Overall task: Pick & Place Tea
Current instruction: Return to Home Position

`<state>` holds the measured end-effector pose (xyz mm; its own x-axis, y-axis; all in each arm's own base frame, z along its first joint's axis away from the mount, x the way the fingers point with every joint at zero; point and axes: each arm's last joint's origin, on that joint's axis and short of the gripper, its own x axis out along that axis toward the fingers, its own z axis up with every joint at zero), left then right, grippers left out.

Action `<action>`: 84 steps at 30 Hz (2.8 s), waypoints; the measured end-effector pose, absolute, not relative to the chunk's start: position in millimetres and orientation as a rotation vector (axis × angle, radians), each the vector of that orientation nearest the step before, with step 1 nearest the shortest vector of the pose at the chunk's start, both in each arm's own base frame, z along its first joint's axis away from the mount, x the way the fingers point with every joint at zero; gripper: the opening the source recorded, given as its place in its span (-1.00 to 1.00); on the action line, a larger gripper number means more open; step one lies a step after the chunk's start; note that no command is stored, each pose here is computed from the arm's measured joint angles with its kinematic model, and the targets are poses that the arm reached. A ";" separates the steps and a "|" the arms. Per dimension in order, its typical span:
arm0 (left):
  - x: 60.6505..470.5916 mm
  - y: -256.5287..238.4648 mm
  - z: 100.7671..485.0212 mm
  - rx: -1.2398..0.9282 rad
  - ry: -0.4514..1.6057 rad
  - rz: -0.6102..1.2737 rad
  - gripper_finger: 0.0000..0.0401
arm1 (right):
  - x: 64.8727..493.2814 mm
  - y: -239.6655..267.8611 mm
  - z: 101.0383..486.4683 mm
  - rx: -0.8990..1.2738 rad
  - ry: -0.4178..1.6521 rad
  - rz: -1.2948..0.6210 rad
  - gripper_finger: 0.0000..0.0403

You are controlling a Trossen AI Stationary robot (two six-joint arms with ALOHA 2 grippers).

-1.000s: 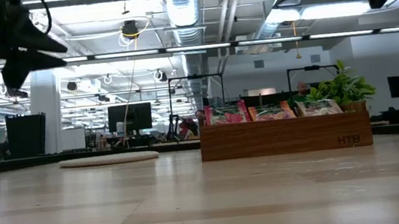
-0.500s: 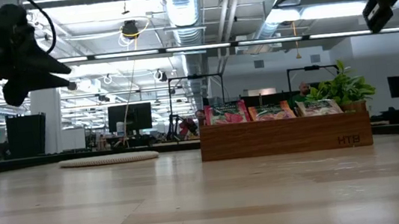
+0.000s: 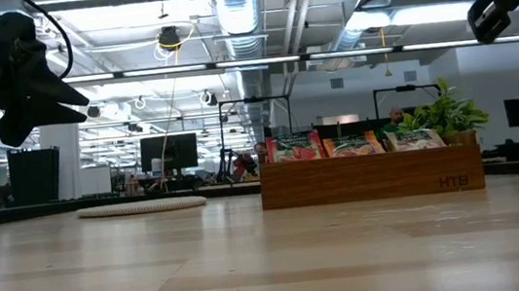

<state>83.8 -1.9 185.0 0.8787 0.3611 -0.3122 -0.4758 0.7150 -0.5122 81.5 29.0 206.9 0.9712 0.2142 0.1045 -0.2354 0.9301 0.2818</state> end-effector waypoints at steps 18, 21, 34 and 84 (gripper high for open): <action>97.7 -4.7 180.1 -0.419 0.007 0.380 -0.28 | 91.2 27.3 182.1 0.243 -0.102 0.201 -0.63; 99.1 -5.4 176.9 -0.427 -0.007 0.357 -0.28 | 91.8 27.8 181.1 0.236 -0.134 0.223 -0.63; 100.2 -7.2 166.9 -0.446 0.045 0.308 -0.28 | 92.4 27.7 176.9 0.210 -0.097 0.209 -0.63; 100.2 -7.1 166.0 -0.460 0.045 0.315 -0.28 | 92.6 27.7 176.0 0.287 -0.083 0.213 -0.63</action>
<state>100.2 -7.1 166.0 0.9507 0.2885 -0.1133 -0.3087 0.8485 -0.4299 92.6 27.7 176.0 0.9742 0.1962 0.1115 -0.2198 0.9369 0.2718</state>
